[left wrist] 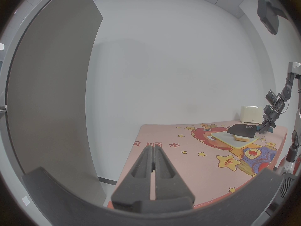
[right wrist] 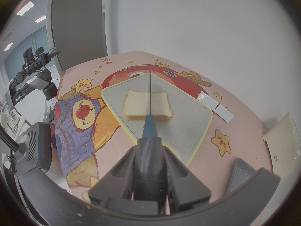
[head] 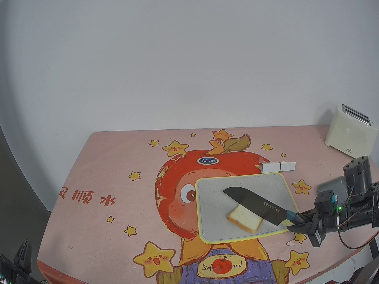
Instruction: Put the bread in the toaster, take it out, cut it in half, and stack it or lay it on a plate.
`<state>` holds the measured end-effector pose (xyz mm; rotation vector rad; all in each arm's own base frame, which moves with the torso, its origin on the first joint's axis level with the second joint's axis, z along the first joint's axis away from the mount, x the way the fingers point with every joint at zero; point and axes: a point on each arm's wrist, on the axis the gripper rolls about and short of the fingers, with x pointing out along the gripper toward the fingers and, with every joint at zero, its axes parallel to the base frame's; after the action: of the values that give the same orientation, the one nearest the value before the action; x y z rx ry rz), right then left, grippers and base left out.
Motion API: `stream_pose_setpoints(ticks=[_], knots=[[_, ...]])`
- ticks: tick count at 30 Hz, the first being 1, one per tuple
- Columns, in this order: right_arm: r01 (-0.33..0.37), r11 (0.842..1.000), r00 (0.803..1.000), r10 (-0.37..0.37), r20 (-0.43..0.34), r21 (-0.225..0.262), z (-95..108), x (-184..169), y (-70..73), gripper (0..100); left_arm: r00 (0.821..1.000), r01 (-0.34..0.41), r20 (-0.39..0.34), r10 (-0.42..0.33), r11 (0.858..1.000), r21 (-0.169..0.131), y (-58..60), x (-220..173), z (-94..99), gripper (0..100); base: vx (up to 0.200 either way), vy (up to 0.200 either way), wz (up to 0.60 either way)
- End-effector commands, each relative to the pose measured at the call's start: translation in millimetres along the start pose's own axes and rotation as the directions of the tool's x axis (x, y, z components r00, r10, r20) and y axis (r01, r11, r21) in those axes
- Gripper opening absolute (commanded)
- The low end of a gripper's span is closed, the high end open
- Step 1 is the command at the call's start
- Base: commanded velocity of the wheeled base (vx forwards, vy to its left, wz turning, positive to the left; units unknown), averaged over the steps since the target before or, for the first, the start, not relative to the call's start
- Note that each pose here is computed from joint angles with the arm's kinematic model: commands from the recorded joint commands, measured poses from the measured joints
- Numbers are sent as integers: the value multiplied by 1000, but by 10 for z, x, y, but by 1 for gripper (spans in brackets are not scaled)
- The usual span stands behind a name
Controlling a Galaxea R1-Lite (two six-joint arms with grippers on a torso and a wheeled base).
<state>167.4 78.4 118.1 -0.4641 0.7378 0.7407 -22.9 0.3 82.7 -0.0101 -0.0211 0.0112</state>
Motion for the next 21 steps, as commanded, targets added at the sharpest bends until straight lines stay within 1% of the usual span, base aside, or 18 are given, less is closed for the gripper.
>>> stream_pose_setpoints(ticks=[1,2,3,4,6,8,10,11,12,13,14,15,16,17,18,19,20,21], knots=[[-1,1000,1000,1,0,-1,12,10,-5,0,993,9,117,-6,1000,-27,-2,-3,76,0,0,0,0],[0,1000,1000,0,2,0,12,6,-4,0,974,19,228,-7,999,-48,-3,-23,191,0,0,0,0],[0,1000,1000,0,5,-1,17,2,-5,0,941,30,339,-9,998,-55,-4,-56,304,0,0,0,0],[0,1000,1000,0,7,-1,21,1,-7,0,929,30,369,-10,998,-49,-4,-68,335,0,0,0,0],[0,1000,1000,0,5,-1,23,4,-8,0,921,24,389,-16,1000,-16,-6,-76,355,0,0,0,0],[1,1000,1000,-1,8,-1,25,-3,-7,0,906,70,417,-68,997,9,-17,-113,430,0,0,0,0],[1,1000,1000,-1,8,-1,25,-3,-7,0,875,148,461,-148,988,37,-33,-202,653,0,0,0,0],[1,1000,1000,-1,8,-1,25,-3,-7,0,872,179,456,-180,983,45,-40,-218,759,0,0,0,0],[1,1000,1000,-1,8,-1,25,-3,-7,0,885,203,419,-202,978,44,-46,-181,836,0,0,0,0],[1,1000,1000,-1,9,-2,26,-3,-8,0,905,241,351,-241,970,46,-57,-91,908,0,0,0,0],[3,1000,1000,-3,9,-2,26,-3,-8,0,911,268,313,-269,962,49,-64,-36,927,0,0,0,0],[1,1000,1000,-1,9,-2,29,0,-10,0,911,308,271,-310,950,50,-75,32,940,0,0,0,0],[1,1000,1000,-1,8,-1,29,3,-10,0,900,389,196,-390,920,47,-97,162,957,0,0,0,0],[1,1000,1000,-1,9,-2,29,0,-10,0,888,443,122,-443,896,27,-112,299,957,0,0,0,0],[1,1000,1000,-1,8,-1,29,3,-10,0,881,465,89,-465,885,14,-118,364,958,0,0,0,0],[1,1000,1000,-1,8,-1,29,3,-10,0,858,514,23,-513,858,-12,-132,523,963,0,0,0,0],[0,1000,1000,0,7,-1,31,9,-13,0,812,583,-23,-584,812,-32,-152,762,990,0,0,0,0],[0,1000,1000,0,7,-1,31,9,-13,0,801,598,-25,-598,801,-31,-157,814,998,0,0,0,0]])
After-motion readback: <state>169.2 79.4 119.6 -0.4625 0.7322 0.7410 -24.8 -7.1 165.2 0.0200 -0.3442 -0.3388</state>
